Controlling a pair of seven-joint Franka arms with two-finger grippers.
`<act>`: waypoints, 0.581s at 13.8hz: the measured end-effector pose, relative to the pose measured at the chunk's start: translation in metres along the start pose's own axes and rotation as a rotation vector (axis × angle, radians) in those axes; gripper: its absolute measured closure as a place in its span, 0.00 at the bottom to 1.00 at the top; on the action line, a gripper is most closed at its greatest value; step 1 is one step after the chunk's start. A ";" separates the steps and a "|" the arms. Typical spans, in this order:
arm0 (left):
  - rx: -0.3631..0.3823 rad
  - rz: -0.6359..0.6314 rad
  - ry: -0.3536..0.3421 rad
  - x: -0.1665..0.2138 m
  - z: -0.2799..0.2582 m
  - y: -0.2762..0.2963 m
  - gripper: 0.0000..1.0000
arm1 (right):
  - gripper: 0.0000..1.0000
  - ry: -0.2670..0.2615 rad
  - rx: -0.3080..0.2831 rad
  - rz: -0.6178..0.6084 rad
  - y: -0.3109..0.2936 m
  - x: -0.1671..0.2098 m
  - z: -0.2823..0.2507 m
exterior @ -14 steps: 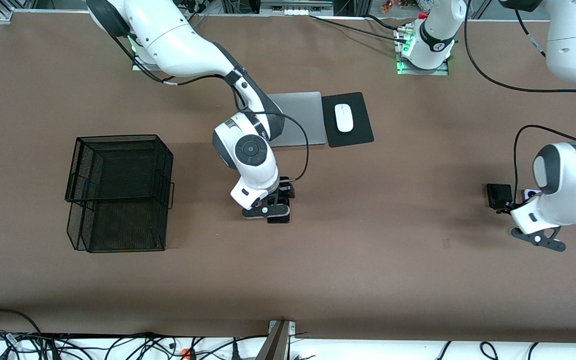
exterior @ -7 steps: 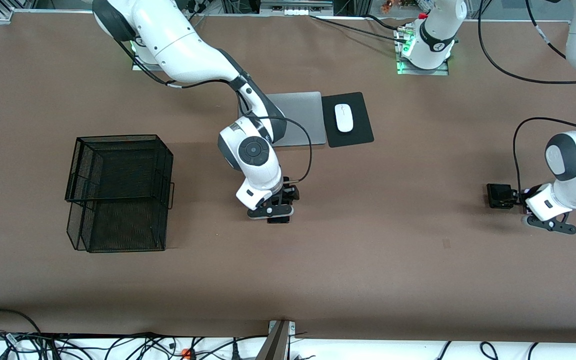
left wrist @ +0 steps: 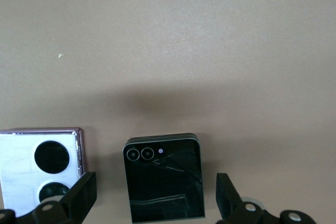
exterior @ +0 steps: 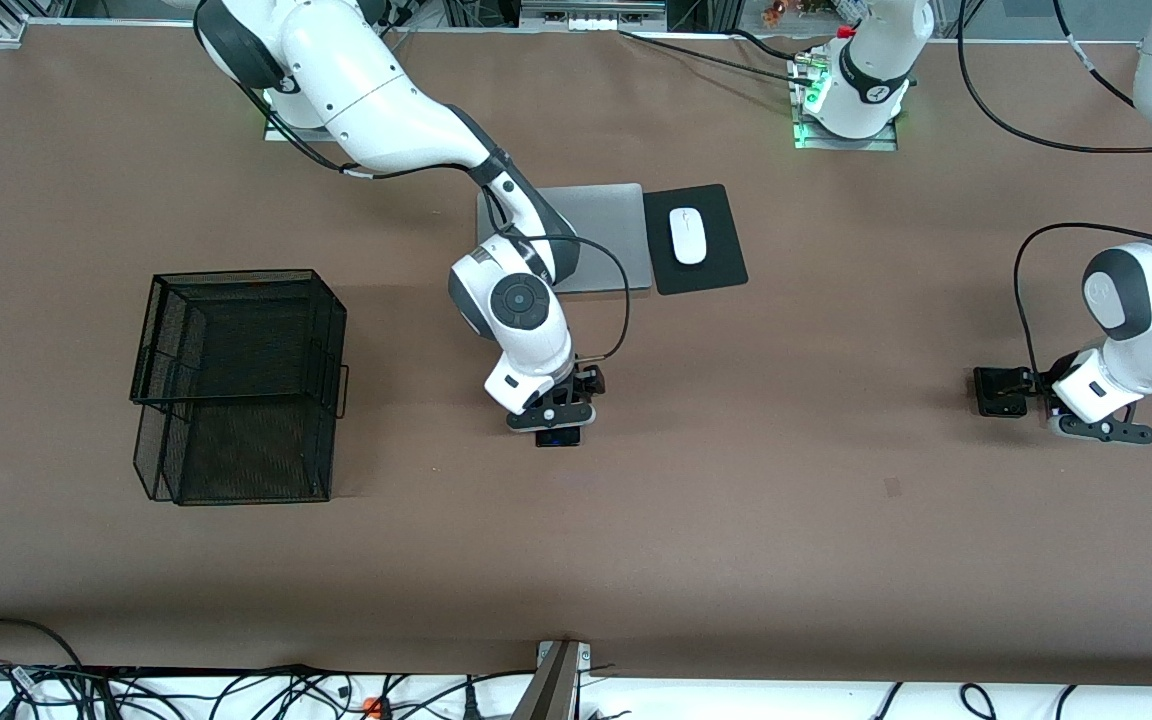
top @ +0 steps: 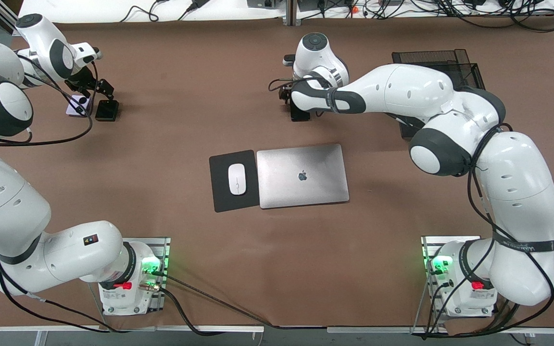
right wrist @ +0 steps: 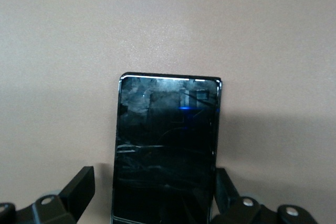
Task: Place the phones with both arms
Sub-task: 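Carry the black phone over the mesh basket with the right gripper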
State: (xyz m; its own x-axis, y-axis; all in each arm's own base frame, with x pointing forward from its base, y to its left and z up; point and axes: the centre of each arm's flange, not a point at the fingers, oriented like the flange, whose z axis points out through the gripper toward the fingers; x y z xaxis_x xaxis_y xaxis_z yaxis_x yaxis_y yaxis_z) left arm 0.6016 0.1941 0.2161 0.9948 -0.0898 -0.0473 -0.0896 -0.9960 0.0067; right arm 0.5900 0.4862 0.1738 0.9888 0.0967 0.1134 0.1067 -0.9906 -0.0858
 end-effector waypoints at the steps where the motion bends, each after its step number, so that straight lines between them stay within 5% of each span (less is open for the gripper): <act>1: -0.001 -0.011 0.000 -0.001 0.001 0.001 0.00 | 0.00 0.000 0.000 -0.001 0.000 0.000 0.000; 4: 0.004 -0.057 0.021 -0.002 0.007 0.005 0.00 | 0.06 0.003 -0.006 -0.013 0.000 -0.001 0.000; 6: 0.004 -0.083 0.026 -0.004 0.010 0.006 0.00 | 0.22 0.009 -0.013 -0.034 -0.001 -0.001 0.000; 8: 0.007 -0.125 0.042 -0.005 0.013 0.008 0.00 | 0.22 0.009 -0.013 -0.043 -0.001 -0.001 0.000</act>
State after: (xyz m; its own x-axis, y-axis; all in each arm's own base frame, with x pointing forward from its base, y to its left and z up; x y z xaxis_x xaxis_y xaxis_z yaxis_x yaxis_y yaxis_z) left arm 0.5949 0.1869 0.2034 0.9994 0.0353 -0.0057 0.0353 -0.9994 -0.0039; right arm 0.5891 0.4872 0.1739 0.9824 0.1383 0.1254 0.1476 -0.9867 -0.0674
